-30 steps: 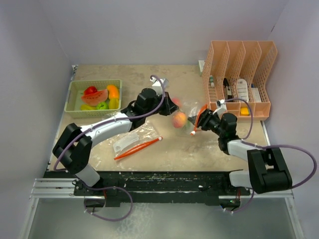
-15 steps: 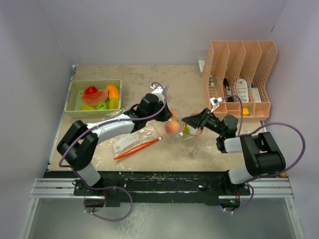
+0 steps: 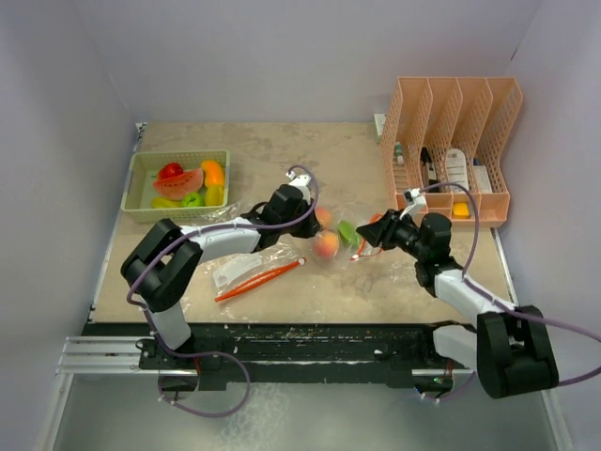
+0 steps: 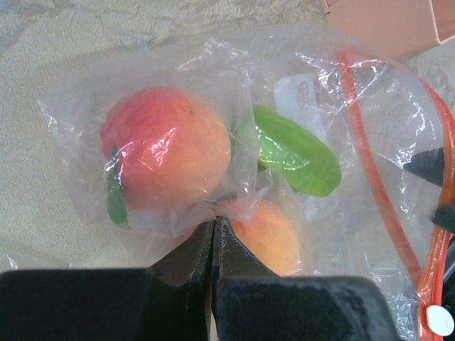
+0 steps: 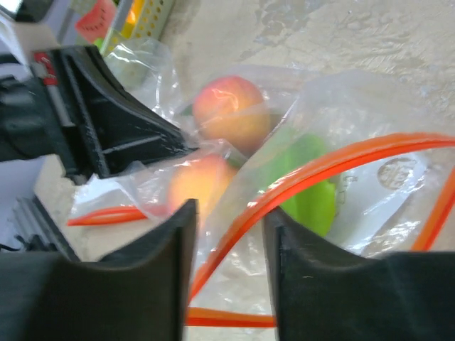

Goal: Open the zip-top bag and remove the fake food
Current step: Pick up the fake fruit from the zipper food storage bag, then place the fake fruit in the bin.

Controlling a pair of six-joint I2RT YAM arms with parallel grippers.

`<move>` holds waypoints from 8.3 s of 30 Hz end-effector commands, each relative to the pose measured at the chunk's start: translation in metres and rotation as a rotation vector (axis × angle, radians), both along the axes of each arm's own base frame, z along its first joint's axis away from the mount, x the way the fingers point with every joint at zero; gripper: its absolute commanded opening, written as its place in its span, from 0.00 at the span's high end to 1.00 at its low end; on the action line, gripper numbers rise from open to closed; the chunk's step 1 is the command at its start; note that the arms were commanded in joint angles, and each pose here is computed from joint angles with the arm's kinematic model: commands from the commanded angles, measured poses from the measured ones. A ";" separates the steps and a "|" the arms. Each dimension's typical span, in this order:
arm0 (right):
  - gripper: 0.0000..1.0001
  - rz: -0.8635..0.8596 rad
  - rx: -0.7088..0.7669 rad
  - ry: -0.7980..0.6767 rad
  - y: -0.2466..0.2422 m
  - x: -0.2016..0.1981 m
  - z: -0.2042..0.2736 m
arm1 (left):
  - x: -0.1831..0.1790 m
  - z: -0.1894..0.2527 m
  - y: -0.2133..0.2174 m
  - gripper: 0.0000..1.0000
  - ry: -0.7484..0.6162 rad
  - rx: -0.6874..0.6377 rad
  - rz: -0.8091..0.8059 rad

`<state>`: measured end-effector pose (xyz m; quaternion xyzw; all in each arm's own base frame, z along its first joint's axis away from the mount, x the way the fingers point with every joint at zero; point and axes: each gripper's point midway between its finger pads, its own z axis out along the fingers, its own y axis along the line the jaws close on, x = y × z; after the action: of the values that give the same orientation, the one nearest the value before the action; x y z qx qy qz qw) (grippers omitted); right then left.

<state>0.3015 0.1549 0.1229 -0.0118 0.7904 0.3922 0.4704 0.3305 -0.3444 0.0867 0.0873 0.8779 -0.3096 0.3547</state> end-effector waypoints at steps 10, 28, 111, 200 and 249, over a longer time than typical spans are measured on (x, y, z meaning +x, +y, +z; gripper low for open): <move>0.64 -0.397 -0.045 0.015 -0.062 -0.013 0.019 | 0.006 -0.013 -0.001 1.00 0.003 -0.008 0.009; 0.71 -0.195 -0.063 0.056 -0.026 0.033 -0.015 | 0.005 -0.010 -0.002 1.00 0.010 -0.036 0.000; 0.77 -0.004 0.292 -0.417 0.028 -0.024 0.246 | -0.072 0.244 -0.009 0.01 -0.446 -0.981 -0.293; 0.38 -0.227 0.144 -0.287 -0.006 -0.015 0.214 | -0.078 0.260 -0.041 0.67 -0.382 -1.117 -0.411; 0.31 -0.248 -0.019 -0.232 -0.020 -0.019 0.178 | 0.084 0.055 0.350 0.21 -0.037 0.107 0.966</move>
<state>0.2854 0.1377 0.2912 0.0494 0.7391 0.3236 0.5887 0.4024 -0.0040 0.1153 -0.3010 0.8487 -0.0574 0.4310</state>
